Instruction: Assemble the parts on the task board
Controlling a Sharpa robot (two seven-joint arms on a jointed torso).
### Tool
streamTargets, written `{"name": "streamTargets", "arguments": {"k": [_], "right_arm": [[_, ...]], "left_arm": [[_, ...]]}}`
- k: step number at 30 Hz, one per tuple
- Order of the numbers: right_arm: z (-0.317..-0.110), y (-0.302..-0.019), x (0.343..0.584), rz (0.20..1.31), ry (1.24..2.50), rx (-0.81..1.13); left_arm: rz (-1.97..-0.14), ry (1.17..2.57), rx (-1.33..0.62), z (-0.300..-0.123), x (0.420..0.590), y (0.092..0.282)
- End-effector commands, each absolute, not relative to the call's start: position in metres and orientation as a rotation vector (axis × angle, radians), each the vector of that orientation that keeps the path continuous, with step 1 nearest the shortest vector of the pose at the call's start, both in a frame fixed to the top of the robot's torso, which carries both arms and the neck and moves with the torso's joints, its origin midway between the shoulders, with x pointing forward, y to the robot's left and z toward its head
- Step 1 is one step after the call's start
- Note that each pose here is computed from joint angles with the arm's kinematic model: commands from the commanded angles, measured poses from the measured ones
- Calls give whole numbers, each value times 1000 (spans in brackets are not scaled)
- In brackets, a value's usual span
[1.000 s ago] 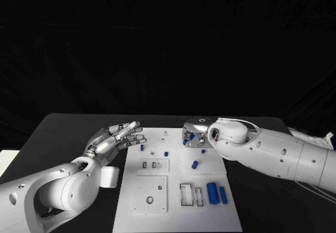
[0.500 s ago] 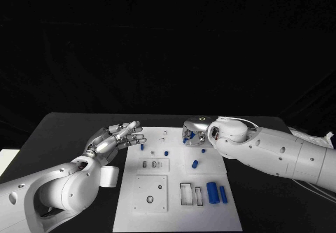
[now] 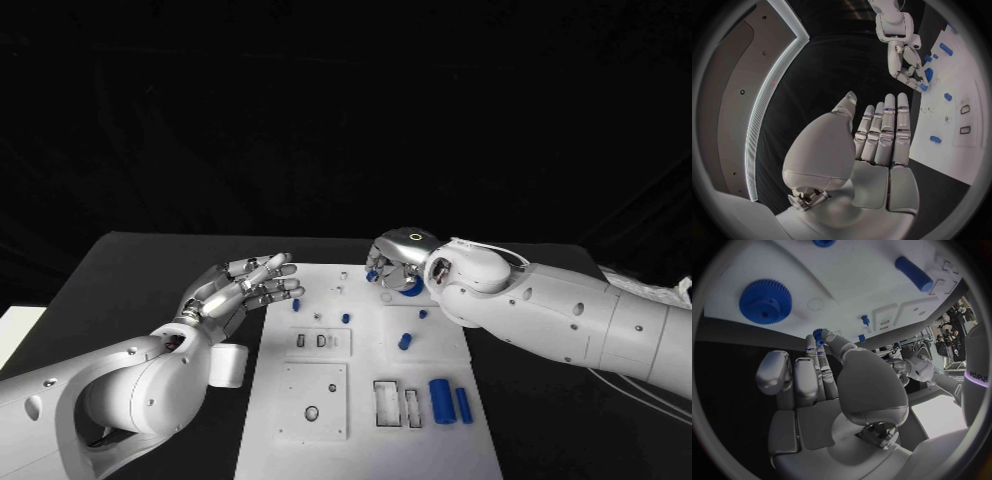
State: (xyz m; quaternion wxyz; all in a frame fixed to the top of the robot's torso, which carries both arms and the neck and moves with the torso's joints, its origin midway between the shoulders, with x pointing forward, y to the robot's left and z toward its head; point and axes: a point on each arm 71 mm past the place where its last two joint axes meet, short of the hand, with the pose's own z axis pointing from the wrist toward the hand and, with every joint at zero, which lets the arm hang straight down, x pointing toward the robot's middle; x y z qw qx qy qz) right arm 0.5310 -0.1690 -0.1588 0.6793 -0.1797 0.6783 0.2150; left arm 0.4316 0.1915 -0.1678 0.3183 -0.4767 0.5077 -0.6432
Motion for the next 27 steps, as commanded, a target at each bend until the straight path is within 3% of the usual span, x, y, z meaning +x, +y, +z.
{"name": "streamTargets", "arguments": {"k": [1, 12, 27], "right_arm": [[-152, -166, 534, 480, 1453, -385], [-150, -145, 541, 482, 1441, -406], [-161, -135, 547, 474, 1520, -443]], "left_arm": [[-1709, 1337, -1249, -166, 431, 189], [-1711, 1339, -1249, -166, 430, 187], [-1709, 1340, -1250, -165, 430, 187]]}}
